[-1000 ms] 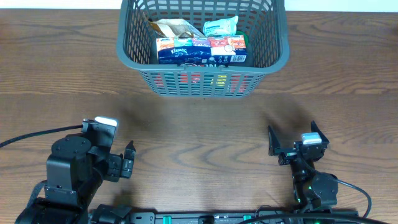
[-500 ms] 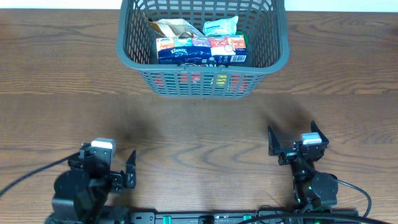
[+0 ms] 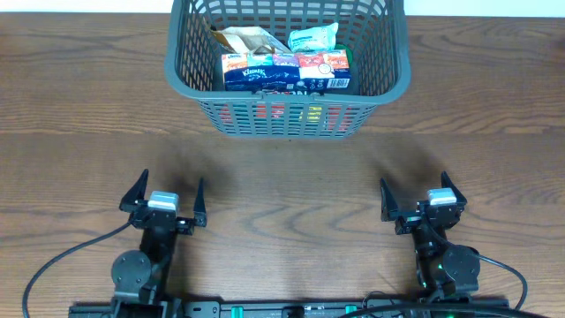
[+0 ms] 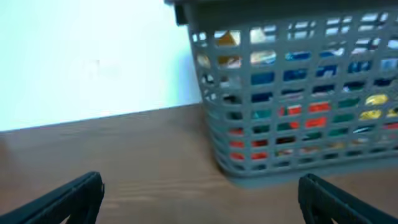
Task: Pack container
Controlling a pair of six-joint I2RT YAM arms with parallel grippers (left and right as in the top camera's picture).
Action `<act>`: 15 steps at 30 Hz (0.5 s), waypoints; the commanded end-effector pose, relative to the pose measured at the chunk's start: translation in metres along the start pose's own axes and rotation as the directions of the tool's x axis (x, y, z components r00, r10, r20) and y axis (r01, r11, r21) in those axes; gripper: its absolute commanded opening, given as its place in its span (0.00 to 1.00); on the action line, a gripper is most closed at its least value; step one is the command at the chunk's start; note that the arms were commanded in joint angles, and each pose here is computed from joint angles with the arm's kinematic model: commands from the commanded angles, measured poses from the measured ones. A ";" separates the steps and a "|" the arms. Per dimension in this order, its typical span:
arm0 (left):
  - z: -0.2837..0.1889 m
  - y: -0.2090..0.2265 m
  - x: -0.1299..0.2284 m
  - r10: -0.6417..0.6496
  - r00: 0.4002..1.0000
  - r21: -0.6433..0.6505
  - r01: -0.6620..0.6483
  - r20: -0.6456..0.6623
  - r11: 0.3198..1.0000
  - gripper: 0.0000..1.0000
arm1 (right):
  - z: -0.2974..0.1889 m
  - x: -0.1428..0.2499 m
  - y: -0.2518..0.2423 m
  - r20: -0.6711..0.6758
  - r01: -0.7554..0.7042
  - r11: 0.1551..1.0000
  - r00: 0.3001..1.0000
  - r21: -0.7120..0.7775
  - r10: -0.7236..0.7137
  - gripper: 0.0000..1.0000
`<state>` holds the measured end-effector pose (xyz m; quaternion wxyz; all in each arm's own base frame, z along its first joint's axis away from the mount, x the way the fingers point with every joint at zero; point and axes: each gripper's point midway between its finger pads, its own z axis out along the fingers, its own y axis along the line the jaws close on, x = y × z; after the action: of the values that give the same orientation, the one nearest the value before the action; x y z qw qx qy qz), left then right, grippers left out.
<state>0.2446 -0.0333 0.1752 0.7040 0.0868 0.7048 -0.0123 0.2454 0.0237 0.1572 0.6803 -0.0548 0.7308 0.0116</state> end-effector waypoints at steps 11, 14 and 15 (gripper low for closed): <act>-0.002 0.011 0.031 0.167 0.978 -0.041 -0.173 -0.125 0.984 0.99 | 0.000 0.001 -0.001 0.000 0.011 1.000 1.000 0.003 -0.011 0.99; -0.004 0.014 0.040 0.163 0.973 -0.049 -0.173 -0.165 0.984 0.98 | 0.000 0.001 -0.001 -0.001 0.011 1.000 1.000 0.003 -0.011 0.99; -0.004 0.016 0.040 0.162 0.973 -0.056 -0.173 -0.167 0.983 0.98 | 0.000 0.001 -0.001 0.000 0.011 1.000 1.000 0.003 -0.011 0.99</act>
<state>0.2442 -0.0224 0.1522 0.6672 0.1263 0.7319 0.0560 0.2453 0.0238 0.1572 0.6803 -0.0549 0.7308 0.0118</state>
